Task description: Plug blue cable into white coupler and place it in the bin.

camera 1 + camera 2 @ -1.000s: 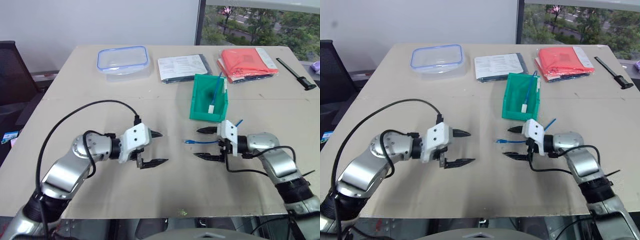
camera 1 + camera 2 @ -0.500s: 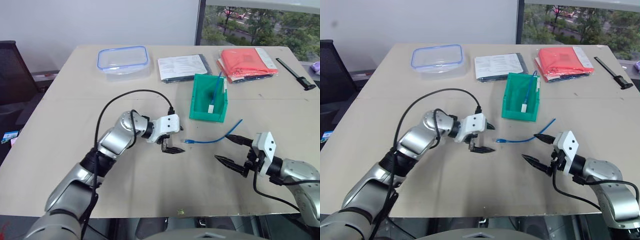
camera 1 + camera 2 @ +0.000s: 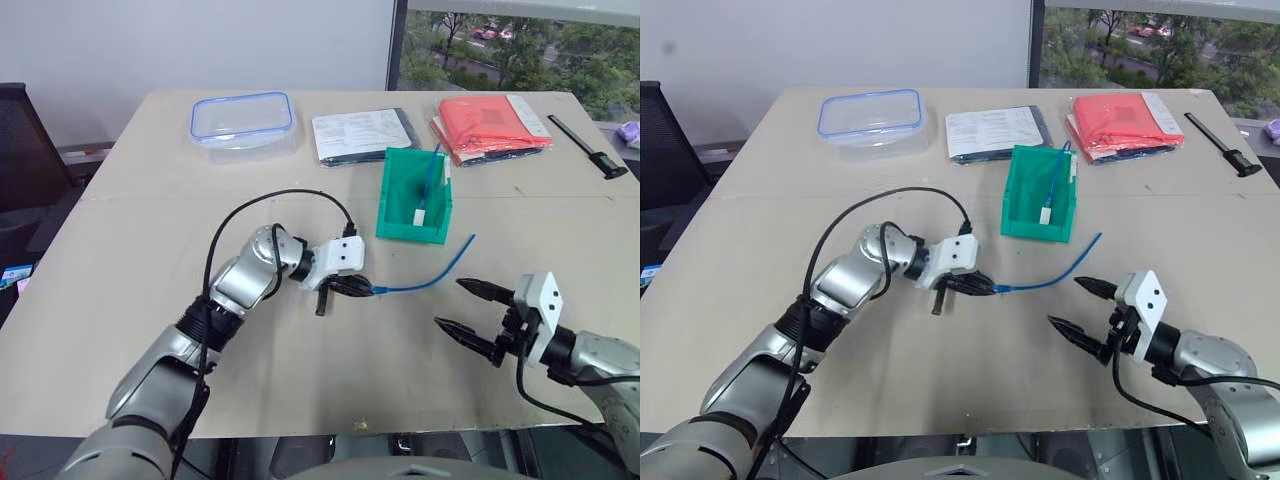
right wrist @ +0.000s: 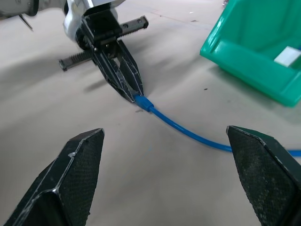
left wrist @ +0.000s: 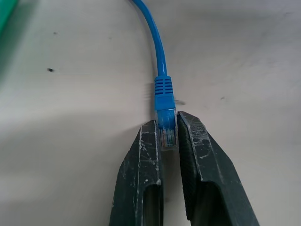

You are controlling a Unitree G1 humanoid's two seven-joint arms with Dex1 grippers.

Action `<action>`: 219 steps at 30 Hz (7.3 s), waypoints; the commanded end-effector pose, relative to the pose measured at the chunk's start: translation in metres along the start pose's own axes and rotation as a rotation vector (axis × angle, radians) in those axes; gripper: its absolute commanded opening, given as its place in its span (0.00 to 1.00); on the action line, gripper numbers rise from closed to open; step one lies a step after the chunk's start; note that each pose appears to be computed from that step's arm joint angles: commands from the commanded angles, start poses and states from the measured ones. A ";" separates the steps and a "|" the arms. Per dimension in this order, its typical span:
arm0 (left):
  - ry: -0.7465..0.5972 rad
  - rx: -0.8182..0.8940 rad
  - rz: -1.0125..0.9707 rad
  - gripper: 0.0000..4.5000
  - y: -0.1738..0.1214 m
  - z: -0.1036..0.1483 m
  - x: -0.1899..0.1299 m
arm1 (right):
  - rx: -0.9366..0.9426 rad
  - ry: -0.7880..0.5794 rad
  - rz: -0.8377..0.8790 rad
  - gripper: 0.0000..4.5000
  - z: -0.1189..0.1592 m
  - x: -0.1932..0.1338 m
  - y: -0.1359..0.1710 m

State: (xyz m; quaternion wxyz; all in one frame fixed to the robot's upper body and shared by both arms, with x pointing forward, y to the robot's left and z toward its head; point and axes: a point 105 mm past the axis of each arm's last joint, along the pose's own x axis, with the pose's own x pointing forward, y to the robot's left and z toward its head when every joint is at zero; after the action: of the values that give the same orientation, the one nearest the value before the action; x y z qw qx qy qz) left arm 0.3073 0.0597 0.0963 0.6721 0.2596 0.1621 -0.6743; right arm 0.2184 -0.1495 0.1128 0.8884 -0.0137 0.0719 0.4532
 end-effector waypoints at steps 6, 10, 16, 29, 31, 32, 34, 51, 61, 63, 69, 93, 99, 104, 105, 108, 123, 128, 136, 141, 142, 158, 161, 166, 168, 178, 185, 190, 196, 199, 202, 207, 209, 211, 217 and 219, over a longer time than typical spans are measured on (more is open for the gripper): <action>-0.418 -0.324 -0.077 0.00 -0.008 0.073 -0.008 | 0.336 -0.187 0.080 0.91 0.015 -0.007 0.024; -0.514 -0.433 -0.173 0.00 -0.019 0.090 -0.014 | 0.391 -0.341 0.082 0.91 0.040 0.006 0.018; -0.549 -0.512 -0.218 0.00 -0.024 0.097 -0.017 | 0.436 -0.444 0.158 0.91 0.067 0.021 0.023; -0.597 -0.546 -0.239 0.00 -0.026 0.106 -0.013 | 0.438 -0.423 0.237 0.01 0.072 0.028 0.034; -0.603 -0.547 -0.244 0.00 -0.027 0.105 -0.014 | 0.449 -0.443 0.242 0.01 0.076 0.027 0.033; -0.605 -0.547 -0.248 0.00 -0.027 0.105 -0.014 | 0.453 -0.450 0.244 0.01 0.077 0.027 0.033; -0.631 -0.526 -0.239 0.00 -0.026 0.107 -0.016 | 0.459 -0.462 0.252 0.01 0.080 0.026 0.032; -0.609 -0.178 0.648 0.79 -0.025 0.082 -0.101 | 0.307 -0.541 0.026 0.00 0.090 0.011 -0.030; -0.317 -0.201 1.326 0.79 -0.076 -0.014 -0.126 | 0.286 -0.543 0.076 0.00 0.096 0.032 -0.036; -0.266 -0.240 1.379 0.79 -0.087 -0.029 -0.123 | 0.289 -0.537 0.086 0.00 0.096 0.034 -0.035; -0.227 -0.349 1.422 0.79 -0.086 -0.056 -0.109 | 0.300 -0.534 0.098 0.00 0.097 0.038 -0.032; -0.378 -0.286 1.064 0.13 -0.021 -0.057 -0.068 | 0.175 -0.489 0.137 0.00 0.106 0.045 -0.006; -0.530 -0.143 0.533 0.13 -0.010 0.004 -0.023 | -0.008 -0.384 0.190 0.00 0.105 0.058 0.005; -0.535 -0.044 0.177 0.13 -0.003 0.023 0.005 | -0.191 -0.224 0.260 0.00 0.082 0.073 0.013; -0.506 -0.016 0.141 0.13 0.000 0.021 0.010 | -0.221 -0.190 0.265 0.00 0.074 0.074 0.012; -0.462 0.021 0.035 0.13 0.004 0.017 0.017 | -0.277 -0.121 0.272 0.00 0.059 0.076 0.009; -0.448 0.100 -0.104 0.13 0.007 0.017 0.025 | -0.359 -0.088 0.271 0.00 0.045 0.095 0.001; -0.466 0.090 -0.102 0.13 0.008 0.019 0.024 | -0.378 -0.035 0.322 0.00 0.034 0.092 0.004; -0.469 0.079 -0.106 0.13 0.007 0.019 0.024 | -0.410 0.058 0.362 0.00 0.018 0.089 0.002; -0.465 0.078 -0.112 0.13 0.006 0.018 0.024 | -0.419 0.064 0.352 0.00 0.019 0.087 -0.003; -0.465 0.078 -0.113 0.13 0.006 0.018 0.024 | -0.420 0.065 0.355 0.00 0.019 0.087 -0.003; -0.575 0.068 -0.098 0.13 0.010 0.045 0.019 | -0.239 0.250 0.416 0.00 -0.045 0.087 0.005; -0.554 0.060 -0.112 0.13 0.005 0.038 0.021 | -0.220 0.124 0.388 0.00 -0.017 0.094 0.003; -0.553 0.054 -0.116 0.13 0.003 0.037 0.022 | -0.320 0.253 0.437 0.00 -0.037 0.085 0.001; -0.556 0.057 -0.112 0.13 0.004 0.038 0.023 | -0.308 0.308 0.455 0.00 -0.053 0.079 0.002; -0.552 0.068 -0.100 0.13 0.006 0.040 0.023 | -0.170 0.383 0.452 0.00 -0.095 0.074 0.004; -0.488 0.093 -0.098 0.13 0.002 0.028 0.028 | -0.217 0.113 0.343 0.00 -0.039 0.095 -0.006; -0.461 0.121 -0.064 0.13 0.002 0.022 0.031 | -0.248 0.095 0.381 0.00 -0.026 0.092 0.001; -0.452 0.114 -0.036 0.74 0.001 0.017 0.030 | -0.267 0.119 0.384 0.00 -0.030 0.090 0.002; -0.444 0.111 -0.011 0.94 0.000 0.015 0.023 | -0.277 0.098 0.371 0.00 -0.023 0.090 -0.001; -0.422 0.103 0.027 0.94 -0.002 0.011 0.012 | -0.281 0.036 0.344 0.00 -0.003 0.090 -0.007; -0.435 0.043 0.170 0.94 -0.003 0.019 -0.014 | -0.286 -0.109 0.285 0.00 0.047 0.092 -0.021; -0.466 0.000 0.274 0.94 0.001 0.031 -0.029 | -0.261 -0.172 0.250 0.00 0.072 0.094 -0.029; -0.477 -0.032 0.359 0.94 0.004 0.040 -0.041 | -0.221 -0.186 0.211 0.00 0.088 0.097 -0.039; -0.436 -0.101 0.613 0.94 0.018 0.066 -0.078 | -0.072 -0.147 0.023 0.00 0.120 0.109 -0.094; -0.405 -0.117 0.671 0.94 0.022 0.070 -0.087 | -0.040 -0.116 -0.026 0.00 0.124 0.113 -0.114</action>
State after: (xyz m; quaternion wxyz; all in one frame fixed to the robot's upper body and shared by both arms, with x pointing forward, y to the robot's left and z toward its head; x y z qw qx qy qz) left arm 0.3178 0.0883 0.1840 0.8763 0.1064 -0.0105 -0.4697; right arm 0.3741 -0.1038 0.2019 0.8827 -0.0130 0.0118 0.4696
